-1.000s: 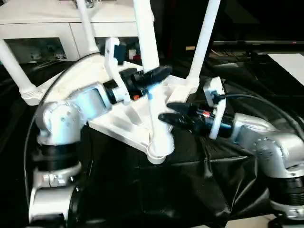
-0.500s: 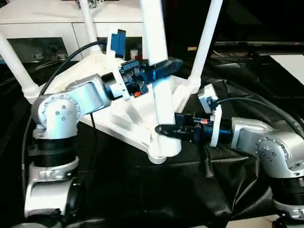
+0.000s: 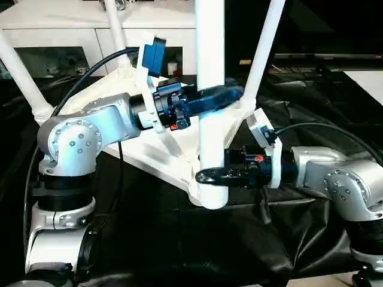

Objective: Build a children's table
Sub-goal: Pick table leg

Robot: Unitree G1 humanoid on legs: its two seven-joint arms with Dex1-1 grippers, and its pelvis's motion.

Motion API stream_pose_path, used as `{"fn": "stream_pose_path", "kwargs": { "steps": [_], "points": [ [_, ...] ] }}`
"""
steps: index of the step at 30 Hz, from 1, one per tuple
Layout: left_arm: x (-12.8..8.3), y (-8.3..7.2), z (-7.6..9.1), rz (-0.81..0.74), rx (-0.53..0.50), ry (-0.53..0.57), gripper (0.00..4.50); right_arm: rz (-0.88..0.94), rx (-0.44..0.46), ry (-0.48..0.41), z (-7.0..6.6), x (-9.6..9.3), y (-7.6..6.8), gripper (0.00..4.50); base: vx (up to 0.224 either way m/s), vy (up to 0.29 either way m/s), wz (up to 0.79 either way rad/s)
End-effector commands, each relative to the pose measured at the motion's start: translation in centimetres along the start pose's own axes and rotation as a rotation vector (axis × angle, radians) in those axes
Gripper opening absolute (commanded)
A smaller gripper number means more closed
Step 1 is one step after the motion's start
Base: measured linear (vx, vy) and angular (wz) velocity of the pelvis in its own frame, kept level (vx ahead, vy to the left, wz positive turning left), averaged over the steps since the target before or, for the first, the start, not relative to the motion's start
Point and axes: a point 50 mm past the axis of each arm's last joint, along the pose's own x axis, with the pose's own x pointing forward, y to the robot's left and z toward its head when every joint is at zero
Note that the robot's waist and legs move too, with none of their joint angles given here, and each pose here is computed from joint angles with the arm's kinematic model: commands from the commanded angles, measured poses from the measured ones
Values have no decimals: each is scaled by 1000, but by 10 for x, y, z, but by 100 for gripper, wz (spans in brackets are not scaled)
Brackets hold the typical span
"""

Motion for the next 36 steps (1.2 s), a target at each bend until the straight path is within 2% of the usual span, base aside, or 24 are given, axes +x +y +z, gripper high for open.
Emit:
{"fn": "stream_pose_path", "kwargs": {
  "steps": [1, 8, 21, 22, 25, 27, 34, 35, 36],
  "points": [
    [6, -9, -4, -78, -3, 24, 179, -4, -39, -14, 8, -2, 1, 312, 0, 0, 0],
    [8, -8, -3, -71, 17, 24, 179, 33, -29, -17, 9, 0, 3, 312, 0, 0, 0],
    [8, -8, -2, -53, 40, 22, 179, 28, 0, 18, 3, 4, 1, 312, 0, 0, 0],
    [8, -8, -2, -53, 40, 22, 179, 28, 1, 19, 3, 4, 1, 284, 0, 0, 0],
    [8, -8, -3, -53, 43, 30, 179, 21, 3, 14, 3, 5, -1, 271, 0, 0, 0],
    [7, -8, -4, -54, 43, 32, 179, 20, 4, 10, 4, 5, -1, 234, 0, 0, 0],
    [7, -7, -5, -33, 61, 52, 179, 17, 6, -3, 5, 5, -2, 201, 0, 0, 0],
    [7, -7, -5, -35, 56, 50, 214, 17, 6, -4, 5, 5, -2, 199, 0, 0, 0],
    [7, -8, -5, -47, 28, 36, 214, 14, 5, -12, 5, 5, -2, 199, 0, 0, 0]
  ]
}}
